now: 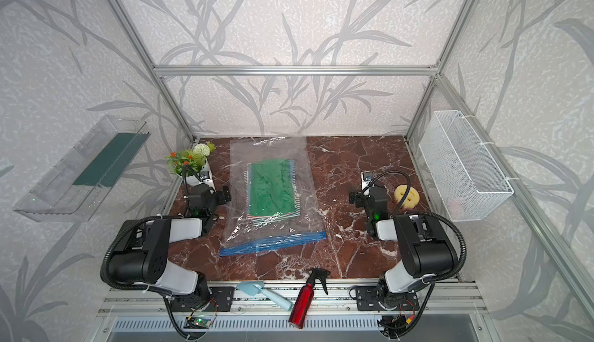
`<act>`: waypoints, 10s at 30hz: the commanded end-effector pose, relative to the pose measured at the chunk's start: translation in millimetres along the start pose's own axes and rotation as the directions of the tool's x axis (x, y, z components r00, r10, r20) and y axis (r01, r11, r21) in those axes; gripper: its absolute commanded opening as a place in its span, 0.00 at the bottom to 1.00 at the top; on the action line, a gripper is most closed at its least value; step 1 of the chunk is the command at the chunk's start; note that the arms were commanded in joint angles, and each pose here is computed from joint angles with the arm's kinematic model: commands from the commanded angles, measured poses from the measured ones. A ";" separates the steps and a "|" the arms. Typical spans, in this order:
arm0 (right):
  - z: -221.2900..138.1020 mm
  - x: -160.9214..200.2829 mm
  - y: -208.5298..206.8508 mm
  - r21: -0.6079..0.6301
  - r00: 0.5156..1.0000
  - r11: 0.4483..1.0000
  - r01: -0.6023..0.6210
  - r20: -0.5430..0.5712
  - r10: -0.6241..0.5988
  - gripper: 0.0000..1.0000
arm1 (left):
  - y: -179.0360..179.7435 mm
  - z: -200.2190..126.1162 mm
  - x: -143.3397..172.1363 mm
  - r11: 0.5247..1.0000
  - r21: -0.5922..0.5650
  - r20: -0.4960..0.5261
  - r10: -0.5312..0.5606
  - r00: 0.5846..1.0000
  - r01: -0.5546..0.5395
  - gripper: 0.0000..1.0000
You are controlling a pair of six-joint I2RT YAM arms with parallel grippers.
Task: Take the tank top out of the vacuum bag
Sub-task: Adjust the vacuum bag at the center of the board, then open the vacuum bag at the center of the board, then take out the tank top from the vacuum bag.
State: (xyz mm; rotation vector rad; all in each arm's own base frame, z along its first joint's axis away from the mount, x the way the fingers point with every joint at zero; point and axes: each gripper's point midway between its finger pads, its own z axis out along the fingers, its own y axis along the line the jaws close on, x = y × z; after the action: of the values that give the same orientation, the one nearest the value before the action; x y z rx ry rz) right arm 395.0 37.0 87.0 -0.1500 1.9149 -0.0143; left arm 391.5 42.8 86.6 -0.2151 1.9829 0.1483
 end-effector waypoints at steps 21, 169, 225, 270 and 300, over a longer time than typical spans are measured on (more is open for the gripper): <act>-0.2 -6.5 5.6 -0.018 1.000 1.000 0.011 0.027 -0.010 0.99 | 0.6 -0.3 -4.9 1.000 -0.004 0.020 0.003 1.000 -0.003 0.96; -23.9 3.3 145.2 -0.310 0.828 0.893 -0.327 -0.550 0.113 0.00 | -205.5 -88.2 38.0 0.808 0.204 -0.700 -0.275 0.659 0.553 0.60; -118.8 -90.8 335.1 -0.735 0.914 0.661 0.152 -0.150 -0.377 0.73 | -259.4 -120.9 -61.7 0.559 0.595 -0.629 -0.122 0.767 0.577 0.00; -98.7 -124.3 314.8 -0.565 0.928 0.797 0.212 -0.140 -0.346 0.00 | -251.7 -138.4 4.6 0.548 0.574 -0.521 -0.329 0.787 0.609 0.32; -108.9 -118.5 310.2 -0.587 0.941 0.780 0.218 -0.087 -0.329 0.00 | -319.5 -97.3 47.1 0.510 0.448 -0.674 -0.348 0.652 0.734 0.40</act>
State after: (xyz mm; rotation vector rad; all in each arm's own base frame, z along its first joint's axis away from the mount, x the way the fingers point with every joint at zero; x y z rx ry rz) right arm 306.2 351.4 188.6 -0.8906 2.0749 0.3309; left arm 354.1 -292.4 92.6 -0.3699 2.1515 -1.2320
